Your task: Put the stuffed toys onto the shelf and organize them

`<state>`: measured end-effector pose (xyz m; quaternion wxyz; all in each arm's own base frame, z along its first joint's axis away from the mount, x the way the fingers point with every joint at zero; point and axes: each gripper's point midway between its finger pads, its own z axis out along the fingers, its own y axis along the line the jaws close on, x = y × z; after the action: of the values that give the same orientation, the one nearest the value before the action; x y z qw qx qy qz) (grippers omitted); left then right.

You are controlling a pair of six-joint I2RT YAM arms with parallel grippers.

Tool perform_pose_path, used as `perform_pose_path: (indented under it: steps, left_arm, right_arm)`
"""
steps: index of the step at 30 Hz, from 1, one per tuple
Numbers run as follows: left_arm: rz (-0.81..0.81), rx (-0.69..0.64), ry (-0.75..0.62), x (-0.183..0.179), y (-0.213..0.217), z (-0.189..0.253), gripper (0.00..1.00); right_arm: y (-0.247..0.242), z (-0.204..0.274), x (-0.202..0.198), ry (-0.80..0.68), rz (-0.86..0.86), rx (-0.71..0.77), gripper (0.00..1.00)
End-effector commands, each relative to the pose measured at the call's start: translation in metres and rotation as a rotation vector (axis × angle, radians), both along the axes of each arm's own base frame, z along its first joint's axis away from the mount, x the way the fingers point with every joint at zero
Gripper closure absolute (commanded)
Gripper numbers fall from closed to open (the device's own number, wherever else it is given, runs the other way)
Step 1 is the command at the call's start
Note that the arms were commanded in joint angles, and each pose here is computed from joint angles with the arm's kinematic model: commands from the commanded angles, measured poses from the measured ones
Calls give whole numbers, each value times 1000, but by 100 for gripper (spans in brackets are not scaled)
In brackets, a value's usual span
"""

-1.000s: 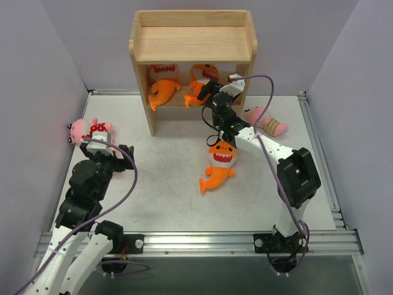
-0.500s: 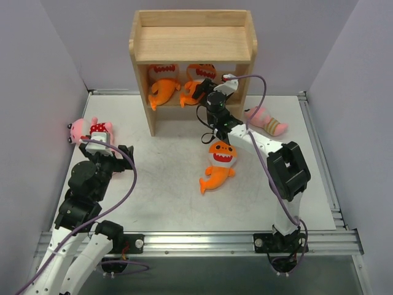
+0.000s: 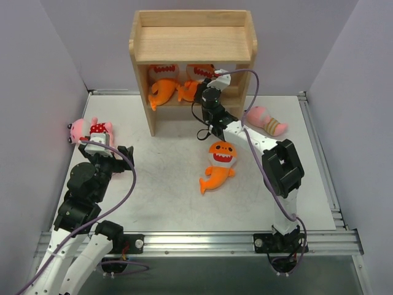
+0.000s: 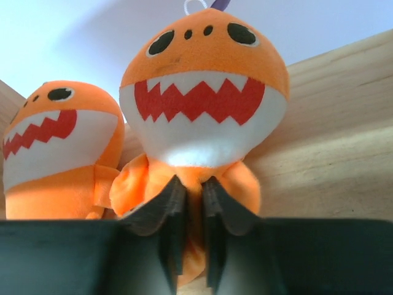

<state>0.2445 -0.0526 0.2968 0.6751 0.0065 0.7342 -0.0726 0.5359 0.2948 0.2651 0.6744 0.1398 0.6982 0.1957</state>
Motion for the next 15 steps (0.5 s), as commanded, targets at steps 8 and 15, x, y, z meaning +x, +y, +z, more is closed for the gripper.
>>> perform_pose_path:
  steps: [8, 15]
  left_arm:
    - [-5, -4, -27, -2, 0, 7, 6]
    - [-6, -5, -26, -2, -1, 7, 6]
  right_arm:
    - [9, 40, -18, -74, -42, -202, 100]
    - [20, 50, -22, -92, -59, -323, 100]
